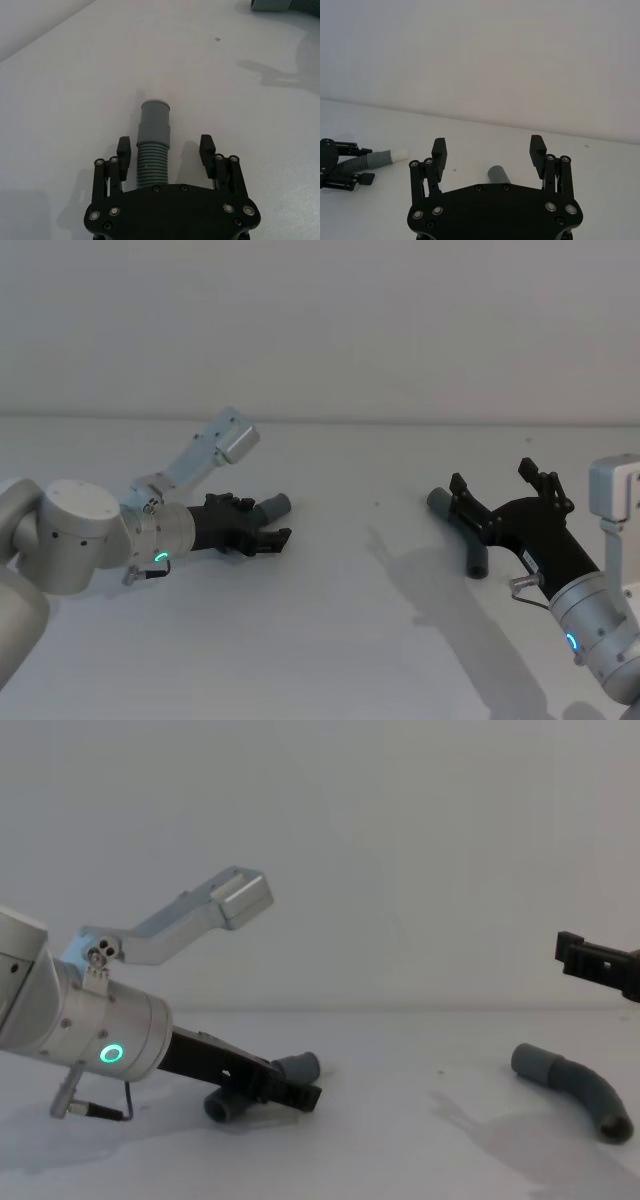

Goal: Use both hands to pick up one end of the pipe from the table, align the ends, and insert them.

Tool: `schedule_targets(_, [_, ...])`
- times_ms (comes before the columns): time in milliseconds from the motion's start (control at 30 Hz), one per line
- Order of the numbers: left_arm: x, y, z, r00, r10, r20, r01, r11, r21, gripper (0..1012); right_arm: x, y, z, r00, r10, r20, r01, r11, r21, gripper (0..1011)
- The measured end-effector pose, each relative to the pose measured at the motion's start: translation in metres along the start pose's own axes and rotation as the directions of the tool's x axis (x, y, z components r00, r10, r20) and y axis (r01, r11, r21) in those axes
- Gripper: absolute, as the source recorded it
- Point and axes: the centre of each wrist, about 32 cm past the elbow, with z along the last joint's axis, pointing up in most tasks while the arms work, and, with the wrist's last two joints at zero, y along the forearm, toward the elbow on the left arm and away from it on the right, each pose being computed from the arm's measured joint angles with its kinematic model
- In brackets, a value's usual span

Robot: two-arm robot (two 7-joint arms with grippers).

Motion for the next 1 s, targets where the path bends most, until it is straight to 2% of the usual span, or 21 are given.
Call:
schedule_targets(267, [-0.0004, -0.0004, -0.0004, 1.0, 0.002, -0.002, -0.002, 1.0, 0.0, 595, 0.0, 0.0, 0.0, 1.0, 0.0, 0.0, 0.0, 1.0, 0.0, 1002])
schedule_targets(333, [-0.0004, -0.0005, -0.0004, 1.0, 0.003, -0.002, -0.003, 1.0, 0.0, 574, 0.0, 0.0, 0.0, 1.0, 0.0, 0.0, 0.0, 1.0, 0.0, 1002])
schedule_targets(367, [-0.0004, -0.0005, -0.0005, 1.0, 0.003, -0.002, -0.003, 1.0, 0.0, 511, 0.0, 0.0, 0.0, 1.0, 0.0, 0.0, 0.0, 1.0, 0.0, 1002])
schedule_targets(567, [-0.0004, -0.0006, -0.0007, 1.0, 0.004, -0.003, -0.004, 1.0, 0.001, 347, 0.0, 0.0, 0.0, 1.0, 0.0, 0.0, 0.0, 1.0, 0.0, 1002])
schedule_targets(1000, [-0.0007, -0.0009, -0.001, 1.0, 0.005, -0.004, -0.005, 1.0, 0.001, 342, 0.0, 0.0, 0.0, 1.0, 0.0, 0.0, 0.0, 1.0, 0.0, 1002])
